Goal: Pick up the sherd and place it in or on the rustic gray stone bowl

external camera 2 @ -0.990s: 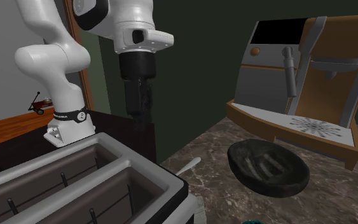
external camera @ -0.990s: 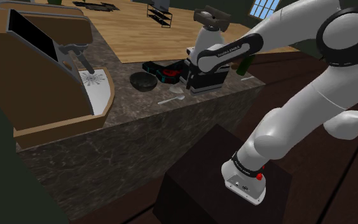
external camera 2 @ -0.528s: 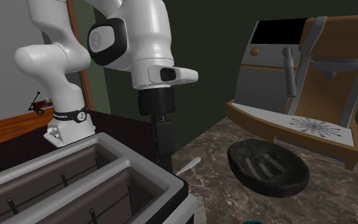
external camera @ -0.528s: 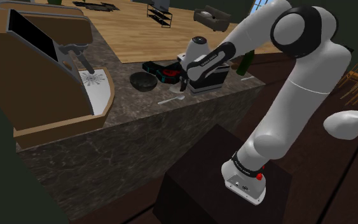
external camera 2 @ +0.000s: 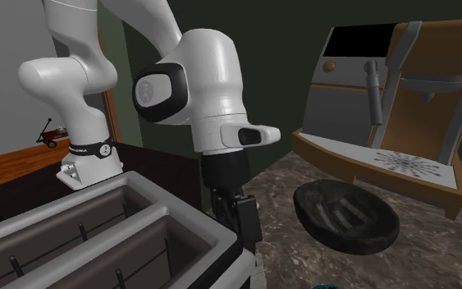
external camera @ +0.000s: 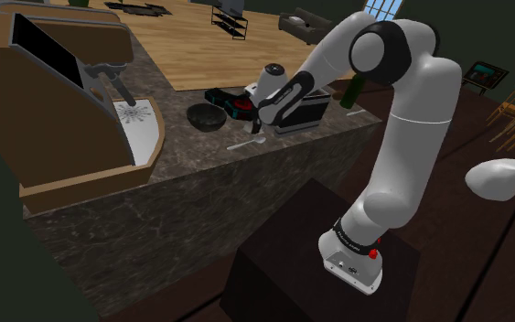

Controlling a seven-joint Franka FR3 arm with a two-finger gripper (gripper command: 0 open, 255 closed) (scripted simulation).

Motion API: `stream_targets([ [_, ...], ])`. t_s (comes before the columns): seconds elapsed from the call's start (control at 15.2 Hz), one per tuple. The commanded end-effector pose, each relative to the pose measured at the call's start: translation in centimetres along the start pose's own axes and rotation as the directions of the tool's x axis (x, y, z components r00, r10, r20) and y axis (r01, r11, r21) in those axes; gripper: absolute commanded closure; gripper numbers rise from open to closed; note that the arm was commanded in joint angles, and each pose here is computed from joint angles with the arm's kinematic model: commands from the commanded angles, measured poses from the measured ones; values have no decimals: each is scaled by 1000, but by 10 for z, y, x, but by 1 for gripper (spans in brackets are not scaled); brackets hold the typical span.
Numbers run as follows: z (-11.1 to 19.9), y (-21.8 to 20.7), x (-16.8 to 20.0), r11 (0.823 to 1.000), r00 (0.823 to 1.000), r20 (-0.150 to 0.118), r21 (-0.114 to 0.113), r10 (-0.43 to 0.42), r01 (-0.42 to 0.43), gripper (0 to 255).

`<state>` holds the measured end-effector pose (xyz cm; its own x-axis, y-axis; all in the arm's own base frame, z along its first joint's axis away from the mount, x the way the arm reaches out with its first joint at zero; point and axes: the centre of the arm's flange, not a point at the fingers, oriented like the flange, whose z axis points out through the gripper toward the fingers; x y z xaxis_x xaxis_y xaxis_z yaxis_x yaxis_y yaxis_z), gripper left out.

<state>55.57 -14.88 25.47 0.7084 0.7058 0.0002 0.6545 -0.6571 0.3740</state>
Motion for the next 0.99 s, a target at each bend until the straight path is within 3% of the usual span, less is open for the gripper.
stream_targets([
  [0.0, 11, 1, -1, 1000, 1000, -1, -1, -2, 2, 0],
  [0.13, 25, 1, -1, 1000, 1000, -1, -1, -2, 2, 0],
  [0.66, 25, 0, -1, 1000, 1000, -1, -1, -2, 2, 0],
  [0.73, 25, 0, -1, 1000, 1000, -1, -1, -2, 2, 255],
  [0.92, 25, 0, -1, 1000, 1000, -1, -1, -2, 2, 255],
])
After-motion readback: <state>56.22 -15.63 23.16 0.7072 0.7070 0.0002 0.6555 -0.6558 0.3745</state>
